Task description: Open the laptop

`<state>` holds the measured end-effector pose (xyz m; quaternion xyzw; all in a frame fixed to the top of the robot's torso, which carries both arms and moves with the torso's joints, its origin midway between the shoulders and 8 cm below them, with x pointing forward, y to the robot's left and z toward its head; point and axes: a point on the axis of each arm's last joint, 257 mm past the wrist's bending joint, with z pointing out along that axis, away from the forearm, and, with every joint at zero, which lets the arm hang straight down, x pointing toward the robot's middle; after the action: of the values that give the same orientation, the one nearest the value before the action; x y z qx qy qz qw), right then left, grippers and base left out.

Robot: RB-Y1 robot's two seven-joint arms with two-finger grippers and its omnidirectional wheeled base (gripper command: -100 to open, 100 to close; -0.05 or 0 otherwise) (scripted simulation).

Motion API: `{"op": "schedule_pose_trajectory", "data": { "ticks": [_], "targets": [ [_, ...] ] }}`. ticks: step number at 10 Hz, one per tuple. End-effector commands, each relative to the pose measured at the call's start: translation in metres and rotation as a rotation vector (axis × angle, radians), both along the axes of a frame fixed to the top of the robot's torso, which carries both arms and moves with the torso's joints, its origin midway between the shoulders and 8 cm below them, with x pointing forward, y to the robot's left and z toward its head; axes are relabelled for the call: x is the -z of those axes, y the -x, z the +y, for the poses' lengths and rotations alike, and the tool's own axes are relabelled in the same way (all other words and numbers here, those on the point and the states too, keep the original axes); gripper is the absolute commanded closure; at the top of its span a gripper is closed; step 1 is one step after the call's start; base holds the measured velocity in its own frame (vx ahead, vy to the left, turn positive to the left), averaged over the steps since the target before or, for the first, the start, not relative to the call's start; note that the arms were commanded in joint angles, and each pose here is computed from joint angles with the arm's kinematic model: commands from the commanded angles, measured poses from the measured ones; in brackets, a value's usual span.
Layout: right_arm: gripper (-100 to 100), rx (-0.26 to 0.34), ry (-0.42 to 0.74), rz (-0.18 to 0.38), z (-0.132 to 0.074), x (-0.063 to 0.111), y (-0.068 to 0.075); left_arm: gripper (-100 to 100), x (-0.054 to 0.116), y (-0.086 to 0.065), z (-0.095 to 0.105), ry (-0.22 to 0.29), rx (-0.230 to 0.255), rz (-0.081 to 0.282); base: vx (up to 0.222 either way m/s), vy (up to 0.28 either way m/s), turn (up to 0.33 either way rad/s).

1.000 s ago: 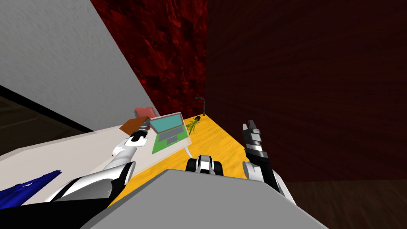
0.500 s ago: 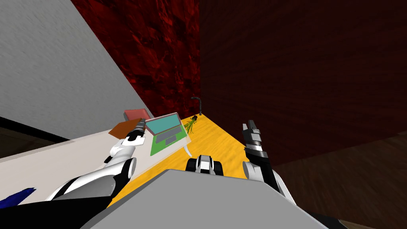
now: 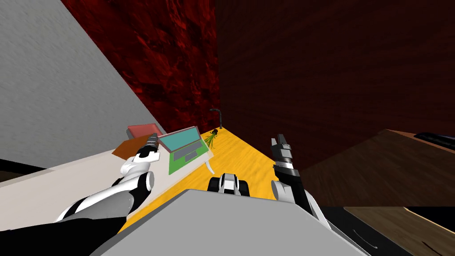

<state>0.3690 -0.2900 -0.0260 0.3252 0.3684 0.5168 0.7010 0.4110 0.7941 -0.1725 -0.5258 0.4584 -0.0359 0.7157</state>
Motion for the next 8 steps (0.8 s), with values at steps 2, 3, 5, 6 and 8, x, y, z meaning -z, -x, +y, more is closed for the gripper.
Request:
{"op": "schedule_pose_trajectory", "data": {
  "ticks": [2, 3, 5, 6, 8],
  "targets": [
    [0, 0.0, 0.0, 0.0, 0.0, 0.0, 0.0, -100, 0.002, 0.015, 0.016, -0.002, -0.072, 0.008, -0.101, 0.044, -0.238],
    [0, 0.0, 0.0, 0.0, 0.0, 0.0, 0.0, -100, 0.0, 0.023, 0.022, 0.001, -0.093, -0.002, -0.116, 0.033, -0.176],
    [0, 0.0, 0.0, 0.0, 0.0, 0.0, 0.0, -100, 0.003, 0.032, 0.03, 0.006, -0.131, 0.002, -0.116, 0.032, -0.209],
    [0, 0.0, 0.0, 0.0, 0.0, 0.0, 0.0, -100, 0.002, 0.035, 0.032, 0.01, -0.139, -0.005, -0.06, 0.022, 0.023],
    [0, 0.0, 0.0, 0.0, 0.0, 0.0, 0.0, -100, 0.006, 0.044, 0.039, 0.021, -0.178, -0.002, -0.101, 0.024, -0.239]
  ]
}}
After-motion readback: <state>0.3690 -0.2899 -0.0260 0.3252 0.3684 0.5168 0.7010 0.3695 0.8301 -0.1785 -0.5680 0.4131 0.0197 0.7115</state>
